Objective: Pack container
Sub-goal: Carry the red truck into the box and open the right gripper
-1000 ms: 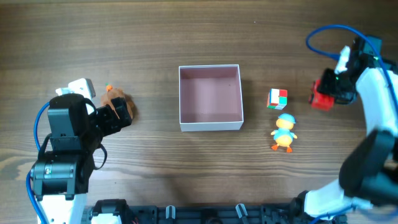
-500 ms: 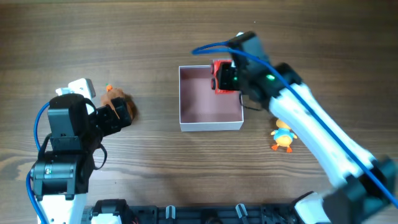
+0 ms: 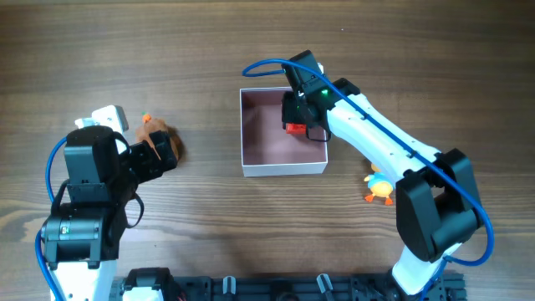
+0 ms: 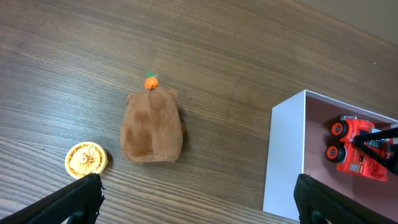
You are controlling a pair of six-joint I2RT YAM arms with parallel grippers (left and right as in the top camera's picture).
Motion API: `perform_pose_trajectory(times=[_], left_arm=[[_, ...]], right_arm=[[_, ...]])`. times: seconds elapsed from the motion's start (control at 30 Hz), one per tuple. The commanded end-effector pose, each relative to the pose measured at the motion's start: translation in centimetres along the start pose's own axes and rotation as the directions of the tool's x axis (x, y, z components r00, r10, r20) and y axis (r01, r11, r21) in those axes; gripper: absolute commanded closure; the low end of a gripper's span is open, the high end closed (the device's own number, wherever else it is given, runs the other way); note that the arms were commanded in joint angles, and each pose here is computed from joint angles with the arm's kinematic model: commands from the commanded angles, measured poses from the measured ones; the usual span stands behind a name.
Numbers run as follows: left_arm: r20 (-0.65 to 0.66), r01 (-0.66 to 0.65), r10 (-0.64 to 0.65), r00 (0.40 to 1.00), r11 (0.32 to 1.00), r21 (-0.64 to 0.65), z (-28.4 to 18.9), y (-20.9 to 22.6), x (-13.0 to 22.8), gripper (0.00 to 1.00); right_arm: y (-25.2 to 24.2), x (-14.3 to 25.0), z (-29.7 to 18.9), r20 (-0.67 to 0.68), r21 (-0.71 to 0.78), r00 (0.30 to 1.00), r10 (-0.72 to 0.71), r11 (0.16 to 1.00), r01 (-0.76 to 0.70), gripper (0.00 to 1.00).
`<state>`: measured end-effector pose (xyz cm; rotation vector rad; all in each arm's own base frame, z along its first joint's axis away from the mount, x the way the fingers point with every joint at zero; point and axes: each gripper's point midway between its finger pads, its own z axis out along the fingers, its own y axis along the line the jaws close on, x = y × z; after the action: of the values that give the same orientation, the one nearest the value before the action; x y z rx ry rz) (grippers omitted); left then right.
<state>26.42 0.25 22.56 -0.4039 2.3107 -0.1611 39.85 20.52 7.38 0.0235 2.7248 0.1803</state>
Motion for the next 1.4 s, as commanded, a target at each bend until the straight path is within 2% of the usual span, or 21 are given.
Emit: perform_pose_trajectory(times=[0.0, 0.03, 0.1, 0.13, 0.17, 0.2, 0.23, 0.3, 0.33, 0.37, 0.4, 0.53, 0.6, 0.7, 0.87, 1.0, 1.13, 1.27, 1.33, 1.37], left_arm=[[0.02, 0.014, -0.014, 1.0, 1.0, 0.013, -0.5, -0.2, -0.8, 0.0], [0.02, 0.014, -0.014, 1.0, 1.0, 0.013, -0.5, -0.2, -0.8, 0.0], [0.02, 0.014, -0.014, 1.0, 1.0, 0.013, -0.5, -0.2, -0.8, 0.0], [0.02, 0.014, -0.014, 1.0, 1.0, 0.013, -0.5, -0.2, -0.8, 0.0], [0.02, 0.014, -0.014, 1.0, 1.0, 0.013, -0.5, -0.2, -0.8, 0.0], [0.02, 0.014, -0.014, 1.0, 1.0, 0.013, -0.5, -0.2, -0.8, 0.0], [0.02, 0.014, -0.014, 1.0, 1.0, 0.013, -0.5, -0.2, -0.8, 0.0], [0.02, 0.014, -0.014, 1.0, 1.0, 0.013, -0.5, -0.2, -0.8, 0.0], [0.02, 0.014, -0.014, 1.0, 1.0, 0.013, -0.5, -0.2, -0.8, 0.0], [0.019, 0.014, -0.014, 1.0, 1.0, 0.013, -0.4, -0.2, -0.7, 0.0], [0.016, 0.014, -0.014, 1.0, 1.0, 0.012, -0.4, -0.2, -0.7, 0.0], [0.01, 0.015, -0.015, 1.0, 1.0, 0.009, -0.2, -0.2, -0.7, 0.0], [0.009, 0.015, -0.015, 1.0, 1.0, 0.009, -0.2, -0.2, -0.7, 0.0], [0.009, 0.014, -0.014, 1.0, 1.0, 0.009, -0.2, -0.2, -0.7, 0.0], [0.009, 0.015, -0.015, 1.0, 1.0, 0.009, -0.2, -0.2, -0.6, 0.0], [0.009, 0.014, -0.014, 1.0, 1.0, 0.009, -0.2, -0.2, -0.6, 0.0], [0.009, 0.015, -0.015, 1.0, 1.0, 0.009, -0.2, -0.2, -0.6, 0.0], [0.009, 0.014, -0.014, 1.0, 1.0, 0.009, -0.2, -0.2, -0.6, 0.0], [0.009, 0.014, -0.014, 1.0, 1.0, 0.009, -0.2, -0.2, -0.7, 0.0], [0.009, 0.014, -0.014, 1.0, 1.0, 0.009, -0.2, -0.2, -0.7, 0.0]], right_arm=[[-0.7, -0.5, -0.1, 0.024, 0.041, 1.0, -0.009, 0.999, 0.008, 0.48], [-0.7, -0.5, -0.1, 0.024, 0.042, 1.0, -0.011, 0.999, 0.01, 0.38], [-0.7, -0.4, -0.1, 0.021, 0.043, 1.0, -0.011, 0.999, 0.01, 0.33], [-0.8, -0.4, -0.1, 0.018, 0.045, 1.0, -0.011, 0.999, 0.01, 0.25], [-0.8, -0.3, -0.1, 0.016, 0.046, 1.0, -0.011, 0.999, 0.01, 0.21], [-0.8, -0.2, -0.1, 0.013, 0.048, 1.0, -0.013, 0.999, 0.012, 0.22], [-0.7, -0.4, -0.7, 0.021, 0.041, 1.0, -0.016, 0.999, 0.015, 0.27], [-0.1, -1.0, -2.0, 0.054, 0.024, 0.996, -0.064, 0.998, 0.063, 0.31], [0.7, -1.8, -3.4, 0.098, 0.001, 0.986, -0.133, 0.991, 0.133, 0.4], [1.6, -2.1, -4.4, 0.129, -0.02, 0.971, -0.203, 0.978, 0.207, 0.54], [2.7, -2.0, -5.3, 0.148, -0.045, 0.947, -0.286, 0.954, 0.295, 0.62], [4.0, 0.3, -4.6, 0.092, -0.072, 0.904, -0.417, 0.903, 0.424, 0.86], [3.9, 1.3, -2.9, 0.041, -0.076, 0.902, -0.431, 0.898, 0.433, 0.9], [3.5, 2.4, -0.6, -0.015, -0.068, 0.899, -0.438, 0.897, 0.436, 0.91], [2.8, 2.5, 1.6, -0.036, -0.027, 0.889, -0.457, 0.889, 0.457, 0.9], [1.4, 0.9, 1.8, 0.005, 0.097, 0.912, -0.41, 0.908, 0.407, 0.9], [0.2, -0.3, 1.6, 0.045, 0.181, 0.936, -0.35, 0.924, 0.337, 0.85], [0.4, -0.3, 1.6, 0.049, 0.173, 0.935, -0.35, 0.925, 0.338, 0.84], [1.6, 0.3, 1.8, 0.035, 0.095, 0.927, -0.375, 0.924, 0.37, 0.74], [2.3, 0.6, 1.9, 0.028, 0.05, 0.921, -0.389, 0.921, 0.387, 0.74]])
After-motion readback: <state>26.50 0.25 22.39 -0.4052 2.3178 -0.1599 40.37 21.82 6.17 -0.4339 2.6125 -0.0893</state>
